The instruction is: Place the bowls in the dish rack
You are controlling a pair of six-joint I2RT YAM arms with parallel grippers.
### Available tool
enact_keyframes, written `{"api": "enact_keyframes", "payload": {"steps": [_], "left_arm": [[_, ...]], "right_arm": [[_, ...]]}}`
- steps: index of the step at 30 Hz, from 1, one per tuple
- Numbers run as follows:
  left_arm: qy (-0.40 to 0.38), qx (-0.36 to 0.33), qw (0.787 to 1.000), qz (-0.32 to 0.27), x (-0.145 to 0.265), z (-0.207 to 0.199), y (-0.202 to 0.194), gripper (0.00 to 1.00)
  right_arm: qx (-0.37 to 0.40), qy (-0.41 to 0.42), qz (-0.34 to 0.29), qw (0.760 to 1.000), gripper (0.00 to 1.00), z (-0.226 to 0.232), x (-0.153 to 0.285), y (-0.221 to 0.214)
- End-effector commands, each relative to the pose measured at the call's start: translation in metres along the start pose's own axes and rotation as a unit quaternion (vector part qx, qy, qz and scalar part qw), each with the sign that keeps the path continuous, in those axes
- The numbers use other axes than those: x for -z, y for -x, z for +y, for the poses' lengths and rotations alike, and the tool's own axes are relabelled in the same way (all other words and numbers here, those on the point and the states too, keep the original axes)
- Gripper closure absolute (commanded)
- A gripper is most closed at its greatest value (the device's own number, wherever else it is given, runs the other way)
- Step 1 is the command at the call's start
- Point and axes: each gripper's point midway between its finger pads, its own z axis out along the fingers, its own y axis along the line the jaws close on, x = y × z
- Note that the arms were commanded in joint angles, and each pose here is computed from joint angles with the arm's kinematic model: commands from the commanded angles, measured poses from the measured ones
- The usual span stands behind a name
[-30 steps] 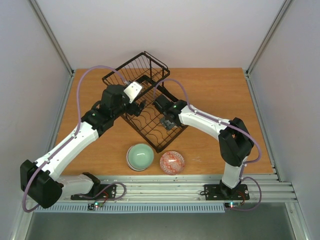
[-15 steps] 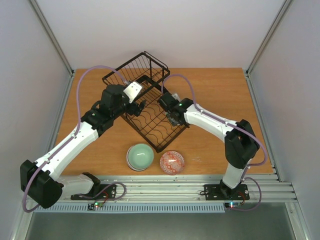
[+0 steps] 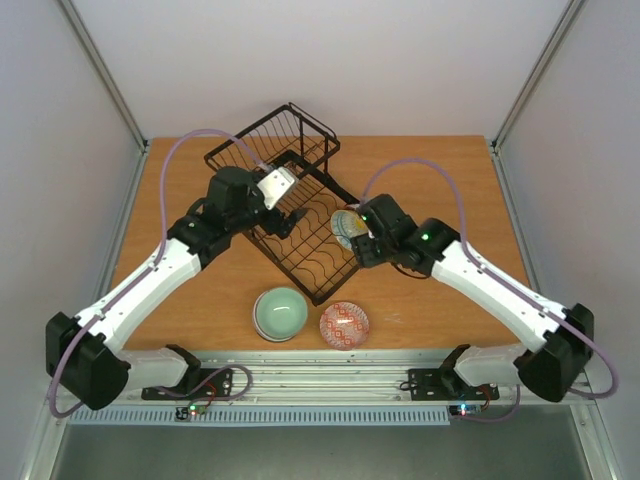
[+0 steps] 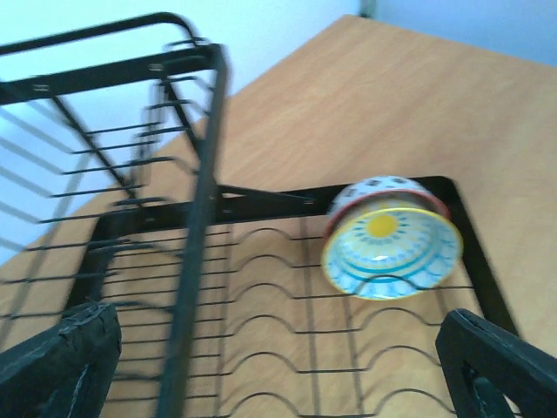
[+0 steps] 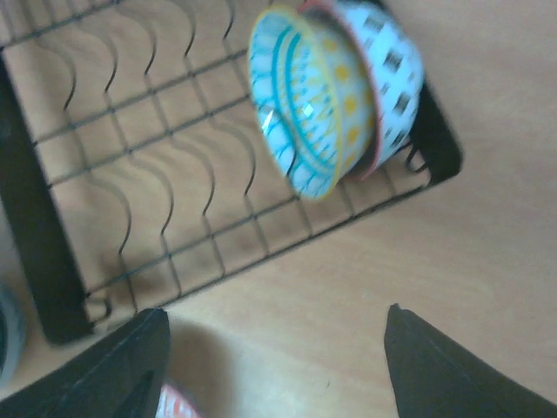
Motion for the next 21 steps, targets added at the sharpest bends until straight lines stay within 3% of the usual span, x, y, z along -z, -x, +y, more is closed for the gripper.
{"api": "enact_keyframes", "payload": {"steps": [1,4,7,21], "left_arm": [[-0.126,0.026,0.990,0.053,-0.014,-0.045,-0.025,0.01],[-0.157,0.039,0.984,0.077,-0.020,-0.057,-0.032,0.02],[-0.166,0.034,0.982,0.084,-0.025,-0.065,-0.034,0.02],[-0.178,0.016,0.980,0.094,-0.027,-0.079,-0.038,0.02]], "right_arm": [[-0.061,0.079,0.098,0.990,0.38,0.022,0.003,-0.065],[-0.078,0.107,0.140,0.981,0.54,0.031,0.001,-0.102],[-0.100,0.128,0.171,0.972,0.58,0.042,-0.003,-0.130],[-0.095,0.127,0.224,0.962,0.61,0.069,-0.029,-0.172]]}}
